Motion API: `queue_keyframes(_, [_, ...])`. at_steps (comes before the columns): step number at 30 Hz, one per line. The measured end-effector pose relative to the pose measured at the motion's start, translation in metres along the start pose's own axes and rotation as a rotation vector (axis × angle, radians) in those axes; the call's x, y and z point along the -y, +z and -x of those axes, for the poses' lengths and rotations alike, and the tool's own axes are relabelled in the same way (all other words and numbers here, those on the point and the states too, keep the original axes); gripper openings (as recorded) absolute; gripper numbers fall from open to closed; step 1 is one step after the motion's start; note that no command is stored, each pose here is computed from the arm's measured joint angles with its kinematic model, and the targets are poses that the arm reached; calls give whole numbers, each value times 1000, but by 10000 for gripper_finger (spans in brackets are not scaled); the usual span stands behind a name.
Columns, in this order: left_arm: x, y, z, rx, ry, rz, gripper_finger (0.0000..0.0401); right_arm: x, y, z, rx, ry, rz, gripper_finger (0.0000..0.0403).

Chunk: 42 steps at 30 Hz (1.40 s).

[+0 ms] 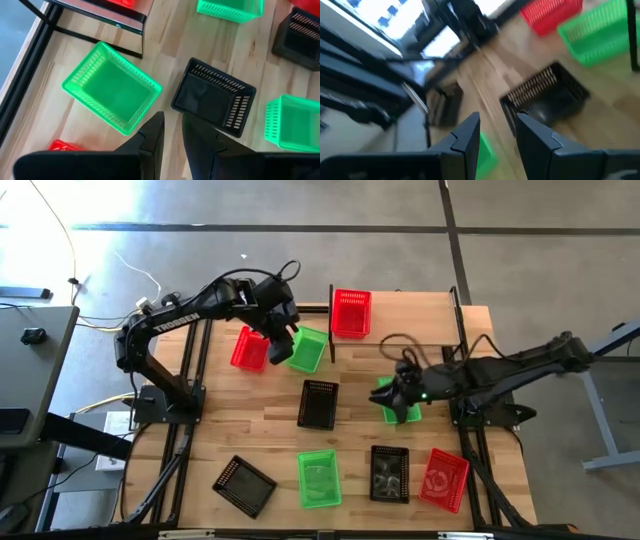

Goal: Stack baskets on shelf by color
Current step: Put the right green basket on the shelf

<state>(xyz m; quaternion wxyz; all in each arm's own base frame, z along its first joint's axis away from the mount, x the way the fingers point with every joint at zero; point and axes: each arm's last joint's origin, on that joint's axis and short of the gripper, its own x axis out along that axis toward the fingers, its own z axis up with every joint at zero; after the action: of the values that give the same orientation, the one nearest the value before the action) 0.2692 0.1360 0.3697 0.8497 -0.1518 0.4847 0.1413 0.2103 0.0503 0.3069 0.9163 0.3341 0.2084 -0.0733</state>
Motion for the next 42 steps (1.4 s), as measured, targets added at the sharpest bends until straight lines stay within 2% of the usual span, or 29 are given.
queue_keyframes(11, [13, -1, -2, -13, -21, -63, 60, -28, -20, -12, -353, -215, 160, 110])
queue_keyframes(15, [20, -1, -3, -16, -32, -83, 60, -27, -34, -13, -502, -241, 197, 110])
queue_keyframes(19, [25, -2, -3, -17, -41, -100, 60, -23, -45, -16, -640, -246, 299, 110])
queue_keyframes(26, [31, -2, -4, -20, -48, -116, 60, -16, -59, -29, -767, -306, 456, 110])
queue_keyframes(30, [31, -2, -4, -21, -48, -110, 60, -9, -67, -39, -818, -404, 520, 110])
queue_keyframes(34, [31, -2, -4, -21, -48, -108, 60, -3, -76, -50, -852, -492, 559, 110])
queue_keyframes(42, [31, -2, -4, -20, -48, -108, 60, 6, -95, -73, -932, -573, 585, 110])
